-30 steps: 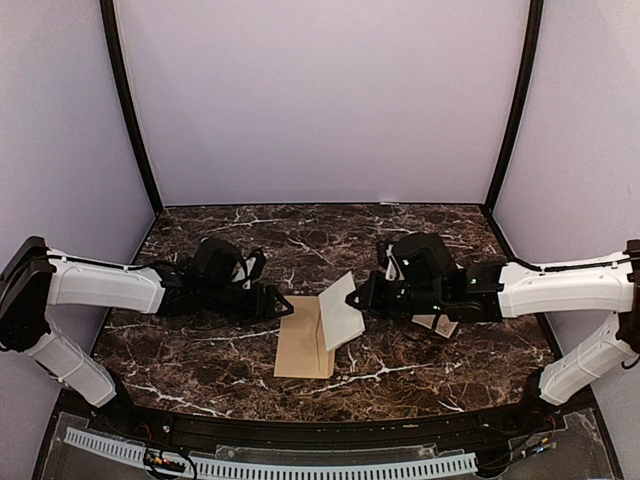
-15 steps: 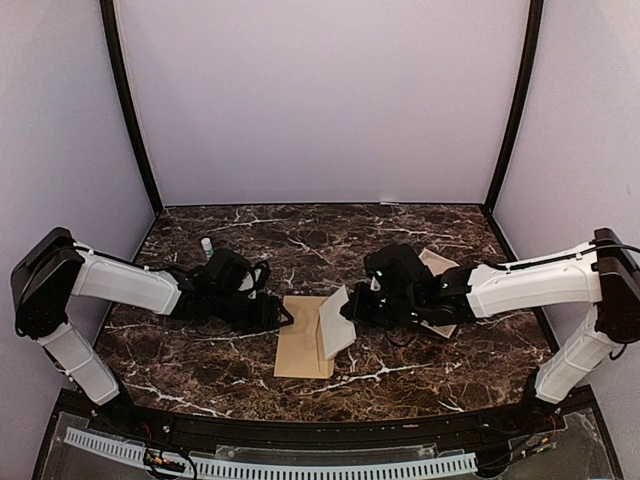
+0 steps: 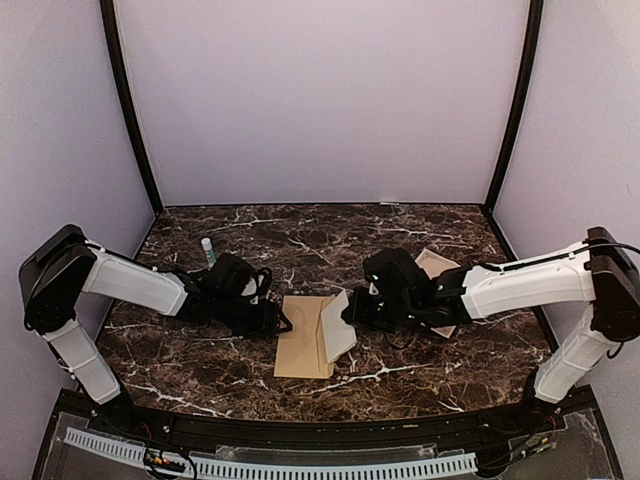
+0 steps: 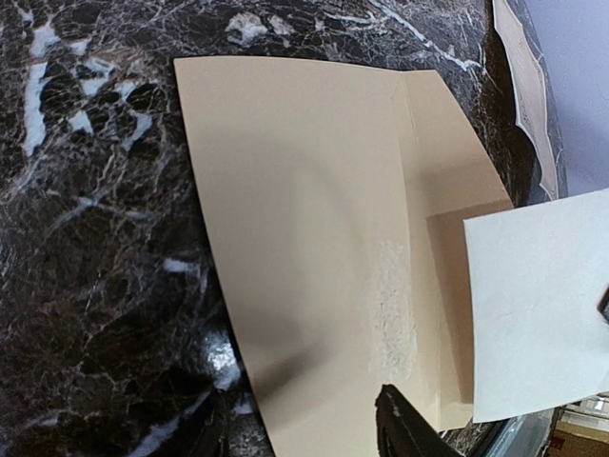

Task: Place the letter into the envelope and seal it
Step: Place the letter in the envelope.

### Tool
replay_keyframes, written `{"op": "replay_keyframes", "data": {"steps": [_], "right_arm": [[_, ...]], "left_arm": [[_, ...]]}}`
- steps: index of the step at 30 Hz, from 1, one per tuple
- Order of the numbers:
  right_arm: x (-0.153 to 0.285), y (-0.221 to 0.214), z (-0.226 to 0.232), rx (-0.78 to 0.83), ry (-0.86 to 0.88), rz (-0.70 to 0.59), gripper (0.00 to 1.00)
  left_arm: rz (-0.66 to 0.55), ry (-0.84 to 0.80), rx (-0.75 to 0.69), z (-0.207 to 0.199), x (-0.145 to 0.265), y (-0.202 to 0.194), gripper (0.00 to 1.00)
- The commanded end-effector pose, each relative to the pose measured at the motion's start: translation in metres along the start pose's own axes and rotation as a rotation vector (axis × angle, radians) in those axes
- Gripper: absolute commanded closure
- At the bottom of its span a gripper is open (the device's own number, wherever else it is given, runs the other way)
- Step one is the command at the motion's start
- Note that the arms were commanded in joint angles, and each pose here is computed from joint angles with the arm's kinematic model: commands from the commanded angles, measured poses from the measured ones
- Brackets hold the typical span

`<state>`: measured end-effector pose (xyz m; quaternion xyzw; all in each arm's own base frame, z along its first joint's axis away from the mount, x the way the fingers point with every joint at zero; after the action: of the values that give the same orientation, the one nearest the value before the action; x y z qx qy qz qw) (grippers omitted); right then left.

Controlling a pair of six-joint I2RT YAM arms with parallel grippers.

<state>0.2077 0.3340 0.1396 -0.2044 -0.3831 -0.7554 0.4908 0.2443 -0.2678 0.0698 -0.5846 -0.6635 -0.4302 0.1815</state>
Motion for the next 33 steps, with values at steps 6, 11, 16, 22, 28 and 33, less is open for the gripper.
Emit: {"op": "replay_keyframes", "data": {"steps": [6,11,16,22,28,33], "right_arm": [[-0.012,-0.005,-0.019,-0.03,-0.054,0.009,1.0],[-0.016,-0.007,-0.027,-0.038,-0.078,0.015,1.0],[-0.018,-0.009,-0.035,-0.05,-0.085,0.013,1.0],[-0.022,-0.01,-0.041,-0.055,-0.074,0.006,1.0],[-0.026,-0.005,-0.043,-0.038,-0.071,-0.009,1.0],[-0.03,-0.001,-0.041,-0.006,-0.054,-0.016,1.0]], "left_arm": [[0.026,-0.019,-0.007,0.0,-0.006,-0.002,0.52],[0.033,-0.016,-0.006,0.002,-0.007,-0.003,0.56],[0.043,-0.022,-0.004,0.002,-0.009,-0.005,0.58],[0.053,-0.021,-0.002,0.003,-0.012,-0.006,0.6],[0.063,-0.023,-0.003,0.003,-0.014,-0.007,0.61],[0.071,-0.019,-0.002,0.004,-0.016,-0.007,0.61]]}}
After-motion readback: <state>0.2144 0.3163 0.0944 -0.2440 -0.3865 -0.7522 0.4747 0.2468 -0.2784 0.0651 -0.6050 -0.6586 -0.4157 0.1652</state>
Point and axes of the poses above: each gripper's point midway between its finger pads, its own x axis back along the fingers, its own z axis along the line the jaws close on, y = z × x, the point moved 5 cm from there along x, back along the fingers, and after that the axes turned 4 degrees about -x, right-handed, at the moved point
